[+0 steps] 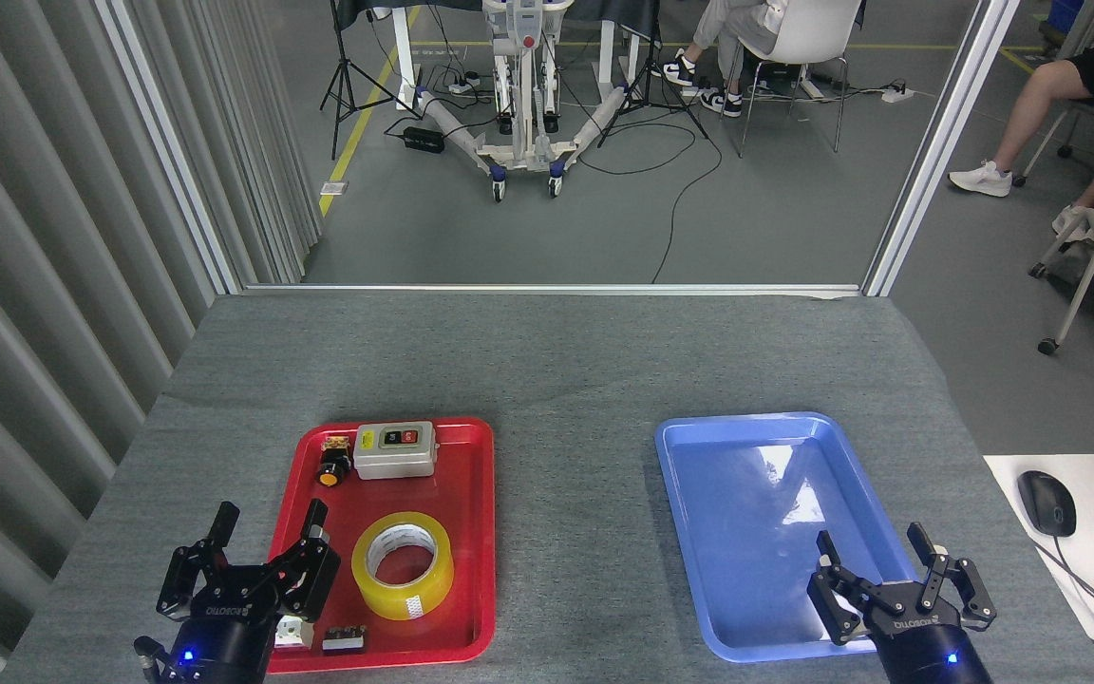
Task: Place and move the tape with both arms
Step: 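Move the left gripper toward the yellow tape roll in the red tray, then lower the left gripper onto the yellow tape roll and close it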
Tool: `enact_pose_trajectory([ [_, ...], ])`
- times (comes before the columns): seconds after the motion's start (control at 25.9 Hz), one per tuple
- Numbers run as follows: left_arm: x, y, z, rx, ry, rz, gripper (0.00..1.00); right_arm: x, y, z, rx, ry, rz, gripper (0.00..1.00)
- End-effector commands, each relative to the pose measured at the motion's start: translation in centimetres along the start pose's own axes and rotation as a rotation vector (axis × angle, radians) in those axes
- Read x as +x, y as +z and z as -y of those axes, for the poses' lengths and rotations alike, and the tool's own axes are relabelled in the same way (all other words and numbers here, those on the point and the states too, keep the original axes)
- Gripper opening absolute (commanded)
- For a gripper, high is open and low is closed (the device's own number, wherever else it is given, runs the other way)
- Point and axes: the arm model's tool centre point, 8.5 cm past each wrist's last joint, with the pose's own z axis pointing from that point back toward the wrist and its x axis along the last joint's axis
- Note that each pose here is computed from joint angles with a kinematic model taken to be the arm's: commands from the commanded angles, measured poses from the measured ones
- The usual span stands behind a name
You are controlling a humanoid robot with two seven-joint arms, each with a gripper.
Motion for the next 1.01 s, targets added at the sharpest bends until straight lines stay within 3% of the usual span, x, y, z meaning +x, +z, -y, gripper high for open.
enact_pose_trajectory([
  [0.0, -0.6, -0.1, -0.7, 0.011, -0.008, 0.013, 1.00, 0.0, 0.1, -0.1, 0.002, -0.003, 0.000, 1.00],
  [0.15, -0.5, -0.3, 0.3, -0.136, -0.008, 0.016, 1.00, -0.1, 0.1, -0.1, 0.004, 0.002, 0.000, 1.00],
  [0.31, -0.8, 0.0, 3.4, -0.647, -0.013, -0.008, 1.00, 0.1, 0.1, -0.1, 0.003, -0.005, 0.002, 1.00],
  [0.39, -1.2, -0.7, 3.4, -0.856, -0.011, -0.038, 1.00, -0.1, 0.1, -0.1, 0.003, -0.002, 0.003, 1.00],
  [0.43, -1.3, -1.3, 3.0, -0.892, 0.003, -0.058, 1.00, -0.1, 0.0, -0.1, 0.003, -0.002, 0.001, 1.00],
  [0.62, -0.9, -3.7, 1.5, -0.859, 0.028, -0.091, 1.00, 0.0, 0.0, -0.1, 0.002, -0.009, 0.000, 1.00],
  [0.97, 3.4, -6.2, 1.3, -0.853, -0.039, 0.035, 1.00, 0.1, 0.0, -0.1, 0.002, -0.012, -0.002, 1.00],
])
